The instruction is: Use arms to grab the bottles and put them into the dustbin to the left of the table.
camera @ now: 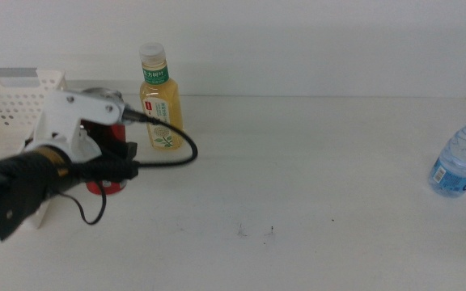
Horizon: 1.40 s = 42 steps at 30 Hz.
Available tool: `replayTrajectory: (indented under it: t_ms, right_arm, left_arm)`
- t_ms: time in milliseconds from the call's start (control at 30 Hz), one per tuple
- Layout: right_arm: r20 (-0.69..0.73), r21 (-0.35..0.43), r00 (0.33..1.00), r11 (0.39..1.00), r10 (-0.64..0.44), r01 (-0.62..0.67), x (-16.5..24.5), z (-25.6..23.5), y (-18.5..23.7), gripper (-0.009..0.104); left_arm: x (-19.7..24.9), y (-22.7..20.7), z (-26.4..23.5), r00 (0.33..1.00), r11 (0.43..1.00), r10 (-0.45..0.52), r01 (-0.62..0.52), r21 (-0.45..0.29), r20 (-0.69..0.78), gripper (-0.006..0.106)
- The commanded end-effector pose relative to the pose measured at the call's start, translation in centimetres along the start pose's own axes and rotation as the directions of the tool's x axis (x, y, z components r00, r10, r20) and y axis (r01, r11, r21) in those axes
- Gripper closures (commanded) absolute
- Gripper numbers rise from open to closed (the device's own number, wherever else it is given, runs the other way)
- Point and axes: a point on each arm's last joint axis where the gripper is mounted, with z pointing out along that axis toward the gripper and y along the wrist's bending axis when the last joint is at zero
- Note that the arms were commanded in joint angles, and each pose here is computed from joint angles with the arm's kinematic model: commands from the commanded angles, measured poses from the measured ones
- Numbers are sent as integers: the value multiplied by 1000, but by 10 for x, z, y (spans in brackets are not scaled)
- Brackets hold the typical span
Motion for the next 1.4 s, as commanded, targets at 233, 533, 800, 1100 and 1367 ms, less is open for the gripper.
replayTrajectory:
  t_ms: [233,533,800,1100,1367]
  right_arm:
    - [14,6,1000,1000,-7,6,0,0,0,14]
    - [14,6,1000,1000,-7,6,0,0,0,14]
    - [14,6,1000,1000,-7,6,0,0,0,14]
    - [14,6,1000,1000,-7,6,0,0,0,14]
    - [14,6,1000,1000,-7,6,0,0,0,14]
  left_arm:
    - [-52,8,-11,987,998,-20,10,-64,-156,63]
    - [-105,19,-31,974,999,11,-1,43,-225,63]
    - [-130,65,-38,936,999,-34,42,14,-352,63]
    - [-145,108,-14,864,996,-87,66,-60,-496,63]
    - [-156,147,-23,855,987,-130,64,-147,-502,63]
